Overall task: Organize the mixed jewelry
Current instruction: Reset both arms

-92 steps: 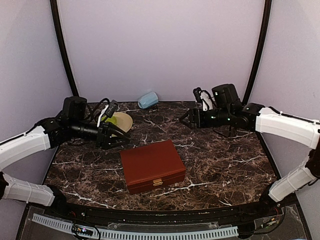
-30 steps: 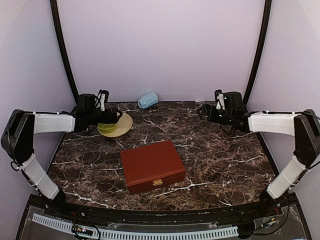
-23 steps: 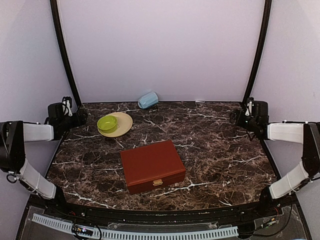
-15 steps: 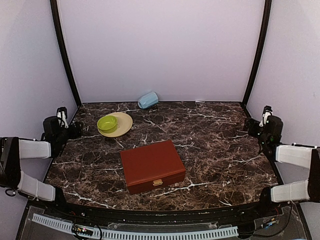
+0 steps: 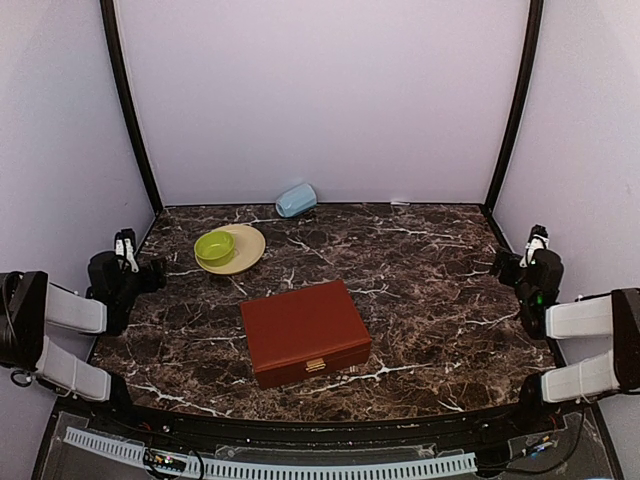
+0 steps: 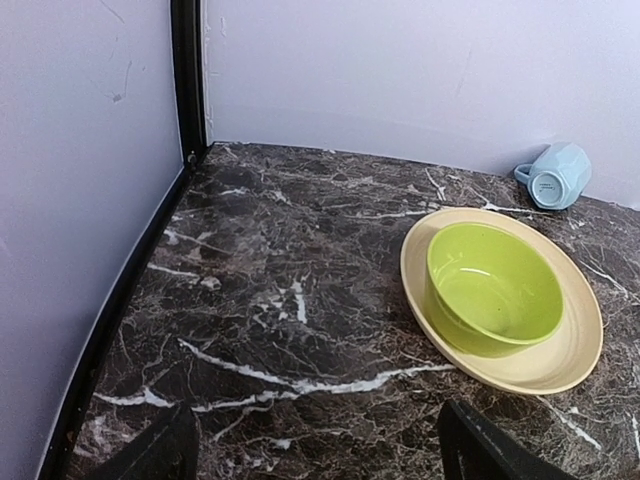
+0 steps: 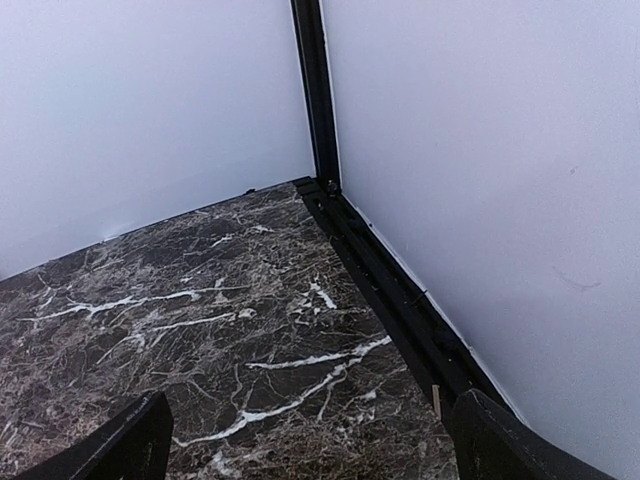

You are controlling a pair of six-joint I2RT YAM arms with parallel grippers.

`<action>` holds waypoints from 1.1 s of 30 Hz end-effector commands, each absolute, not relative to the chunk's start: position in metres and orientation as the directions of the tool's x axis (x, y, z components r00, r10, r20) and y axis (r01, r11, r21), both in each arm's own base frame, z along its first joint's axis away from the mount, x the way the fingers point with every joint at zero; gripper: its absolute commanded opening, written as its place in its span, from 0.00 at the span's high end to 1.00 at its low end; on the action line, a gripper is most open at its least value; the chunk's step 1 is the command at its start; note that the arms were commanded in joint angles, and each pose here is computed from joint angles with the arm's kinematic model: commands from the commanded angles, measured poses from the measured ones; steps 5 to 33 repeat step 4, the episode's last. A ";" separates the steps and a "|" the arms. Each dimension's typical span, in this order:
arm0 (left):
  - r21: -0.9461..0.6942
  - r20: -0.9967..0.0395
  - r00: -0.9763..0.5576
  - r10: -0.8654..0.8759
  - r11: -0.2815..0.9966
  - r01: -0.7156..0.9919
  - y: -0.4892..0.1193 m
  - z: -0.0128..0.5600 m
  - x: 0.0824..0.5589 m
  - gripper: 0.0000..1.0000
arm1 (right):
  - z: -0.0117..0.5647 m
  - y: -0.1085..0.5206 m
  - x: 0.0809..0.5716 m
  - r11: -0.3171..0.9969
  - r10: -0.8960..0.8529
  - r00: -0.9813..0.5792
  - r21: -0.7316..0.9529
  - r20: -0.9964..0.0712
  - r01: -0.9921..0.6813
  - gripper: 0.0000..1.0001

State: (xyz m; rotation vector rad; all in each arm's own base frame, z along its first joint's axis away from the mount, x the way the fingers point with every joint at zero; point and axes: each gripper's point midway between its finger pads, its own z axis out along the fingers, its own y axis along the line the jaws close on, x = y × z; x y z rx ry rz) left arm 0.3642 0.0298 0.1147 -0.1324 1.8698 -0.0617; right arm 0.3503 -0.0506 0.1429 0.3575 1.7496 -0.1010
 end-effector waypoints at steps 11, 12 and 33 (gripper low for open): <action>-0.082 -0.971 -0.222 -0.083 0.997 -0.017 0.025 0.132 0.365 0.15 | 0.158 -0.055 0.355 0.946 0.159 -0.103 0.122 -0.982 0.300 0.02; -0.082 -0.971 -0.222 -0.083 0.997 -0.017 0.025 0.132 0.365 0.15 | 0.158 -0.055 0.355 0.946 0.159 -0.103 0.122 -0.982 0.300 0.02; -0.082 -0.971 -0.222 -0.083 0.997 -0.017 0.025 0.132 0.365 0.15 | 0.158 -0.055 0.355 0.946 0.159 -0.103 0.122 -0.982 0.300 0.02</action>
